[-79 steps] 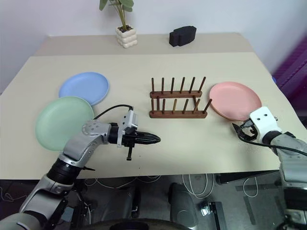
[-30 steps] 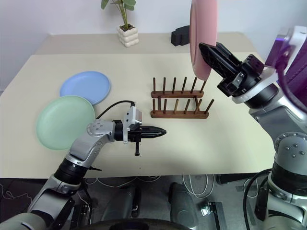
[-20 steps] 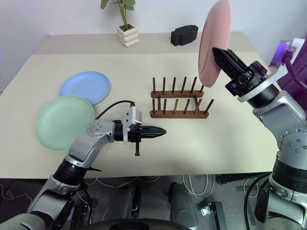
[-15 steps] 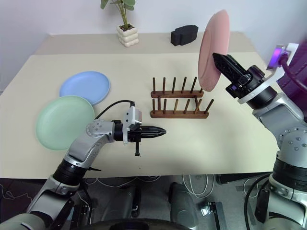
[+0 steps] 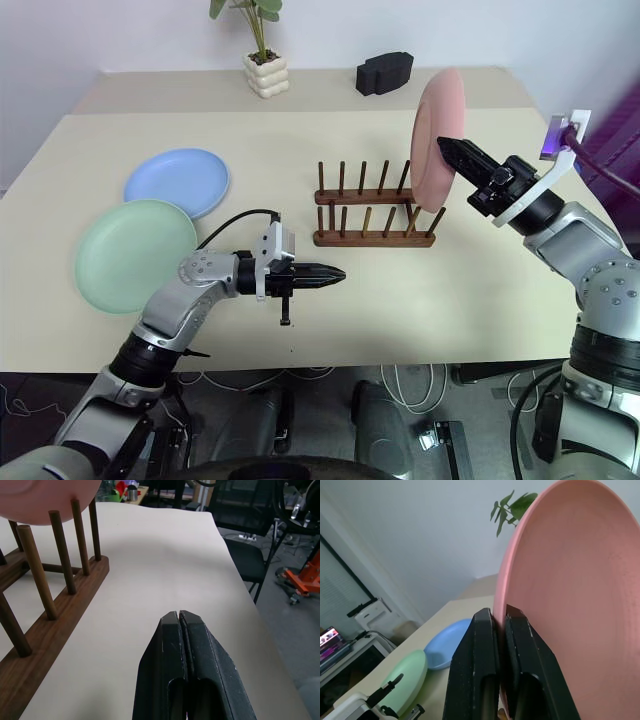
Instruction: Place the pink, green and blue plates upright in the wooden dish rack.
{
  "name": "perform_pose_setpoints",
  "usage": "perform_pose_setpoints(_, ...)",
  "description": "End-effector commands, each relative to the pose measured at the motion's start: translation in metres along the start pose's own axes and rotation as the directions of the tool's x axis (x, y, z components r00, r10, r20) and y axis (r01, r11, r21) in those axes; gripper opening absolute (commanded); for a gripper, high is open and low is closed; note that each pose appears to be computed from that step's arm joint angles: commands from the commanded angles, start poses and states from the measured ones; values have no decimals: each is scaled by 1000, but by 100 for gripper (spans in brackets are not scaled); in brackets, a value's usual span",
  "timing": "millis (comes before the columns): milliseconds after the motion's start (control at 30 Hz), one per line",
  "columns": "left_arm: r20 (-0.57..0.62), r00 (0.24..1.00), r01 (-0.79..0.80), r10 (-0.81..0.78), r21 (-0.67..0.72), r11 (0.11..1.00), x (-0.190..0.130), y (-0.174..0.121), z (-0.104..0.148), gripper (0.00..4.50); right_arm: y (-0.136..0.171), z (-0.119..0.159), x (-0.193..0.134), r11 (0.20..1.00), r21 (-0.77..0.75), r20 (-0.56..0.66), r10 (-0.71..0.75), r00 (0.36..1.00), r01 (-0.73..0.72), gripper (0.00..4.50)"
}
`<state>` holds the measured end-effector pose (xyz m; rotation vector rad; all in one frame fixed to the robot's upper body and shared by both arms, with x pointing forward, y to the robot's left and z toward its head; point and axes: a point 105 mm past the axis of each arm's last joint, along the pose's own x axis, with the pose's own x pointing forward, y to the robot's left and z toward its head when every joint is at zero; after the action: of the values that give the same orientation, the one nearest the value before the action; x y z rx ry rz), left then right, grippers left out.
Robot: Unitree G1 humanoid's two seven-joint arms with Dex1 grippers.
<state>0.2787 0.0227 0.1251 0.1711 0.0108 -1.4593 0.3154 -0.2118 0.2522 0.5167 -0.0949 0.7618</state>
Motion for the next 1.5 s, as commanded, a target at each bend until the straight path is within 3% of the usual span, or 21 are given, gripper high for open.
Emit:
perform_pose_setpoints(33,42,999,-2,1,29,1000,-1,-1,9,0,5,17,-2,999,-24,42,28,999,-27,2)
perform_pose_setpoints(167,44,999,-3,2,31,1000,-2,-1,9,0,2,18,-4,1000,-14,47,23,999,-22,2)
perform_pose_setpoints(200,44,999,-4,2,31,1000,-2,-1,9,0,1,18,-4,1000,-13,48,22,999,-22,34)
perform_pose_setpoints(267,45,999,-5,4,32,999,-2,-1,8,0,1,17,-5,1000,-14,49,22,999,-21,97)
perform_pose_setpoints(500,49,999,-16,14,41,999,-3,1,9,0,-6,21,-6,998,-50,63,-23,998,26,444)
perform_pose_setpoints(867,72,997,-42,37,60,997,-5,6,15,0,-16,53,-21,949,-277,142,-115,983,151,448)
perform_pose_setpoints(1000,118,990,-83,77,49,995,-15,13,29,0,-11,68,-27,853,-475,147,-162,976,214,448)
perform_pose_setpoints(1100,161,970,-187,183,10,982,-30,30,43,86,7,75,-23,787,-587,132,-135,982,187,450)
perform_pose_setpoints(1233,188,871,-464,454,15,886,-91,74,67,290,58,38,2,655,-751,-99,10,995,-81,450)
perform_pose_setpoints(1333,188,802,-582,567,30,813,-129,88,77,440,71,8,13,608,-767,-224,46,973,-205,450)
perform_pose_setpoints(1500,173,584,-807,793,18,591,-203,112,83,446,82,-39,29,588,-731,-359,98,928,-345,450)
